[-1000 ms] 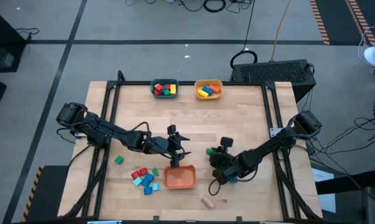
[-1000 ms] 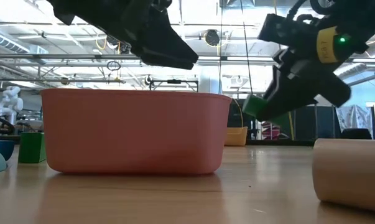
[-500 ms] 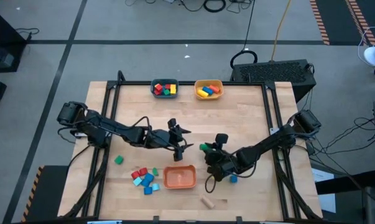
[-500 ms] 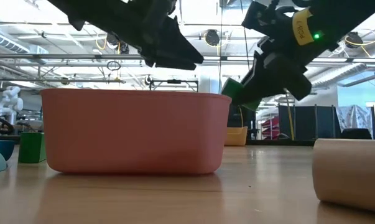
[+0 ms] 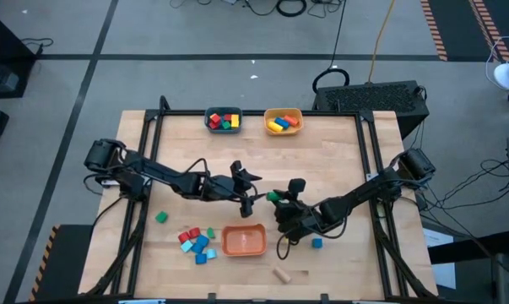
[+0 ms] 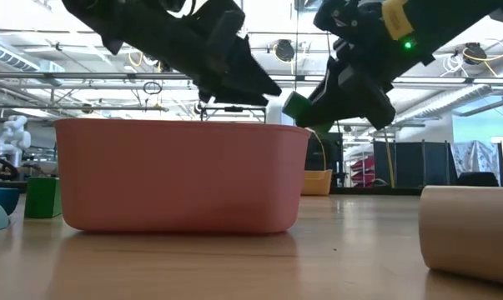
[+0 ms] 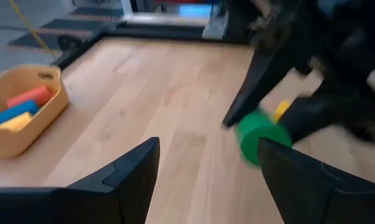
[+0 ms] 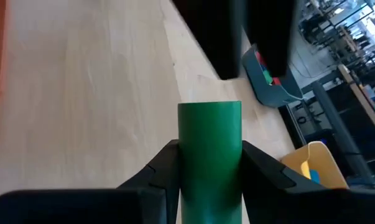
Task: Sort blocks by size
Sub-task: Put the green cylindrical block into the yellow bin
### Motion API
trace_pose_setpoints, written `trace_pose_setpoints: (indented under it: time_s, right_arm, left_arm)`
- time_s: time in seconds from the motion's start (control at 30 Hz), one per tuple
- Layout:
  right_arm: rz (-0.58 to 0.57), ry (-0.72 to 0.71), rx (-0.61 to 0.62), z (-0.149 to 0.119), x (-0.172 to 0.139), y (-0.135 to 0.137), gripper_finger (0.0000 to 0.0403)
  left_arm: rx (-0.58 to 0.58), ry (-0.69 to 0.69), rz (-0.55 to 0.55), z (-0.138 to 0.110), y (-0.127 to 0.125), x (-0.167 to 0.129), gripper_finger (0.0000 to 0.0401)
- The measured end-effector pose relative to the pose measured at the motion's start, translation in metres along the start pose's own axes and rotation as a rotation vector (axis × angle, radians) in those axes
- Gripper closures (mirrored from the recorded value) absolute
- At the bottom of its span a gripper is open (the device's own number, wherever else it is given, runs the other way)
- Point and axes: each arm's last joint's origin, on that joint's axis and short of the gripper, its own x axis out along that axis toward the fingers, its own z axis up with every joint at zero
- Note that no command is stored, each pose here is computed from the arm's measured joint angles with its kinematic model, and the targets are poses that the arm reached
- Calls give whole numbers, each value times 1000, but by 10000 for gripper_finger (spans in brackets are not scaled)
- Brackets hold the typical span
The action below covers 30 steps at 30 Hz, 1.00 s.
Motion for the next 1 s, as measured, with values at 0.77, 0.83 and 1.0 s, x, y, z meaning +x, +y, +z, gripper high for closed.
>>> trace_pose_setpoints:
  time_s: [0.77, 0.83, 1.0]
  right_arm:
    - [-110, -32, -47, 7, 9, -10, 294]
    - [-135, -31, -56, 8, 11, -12, 294]
    - [-173, -41, -17, 13, 16, -19, 294]
  left_arm:
    - [-132, -58, -13, 1, 2, 8, 129]
    - [-162, -59, -17, 2, 5, 9, 129]
    - [-165, -52, -28, 1, 7, 10, 129]
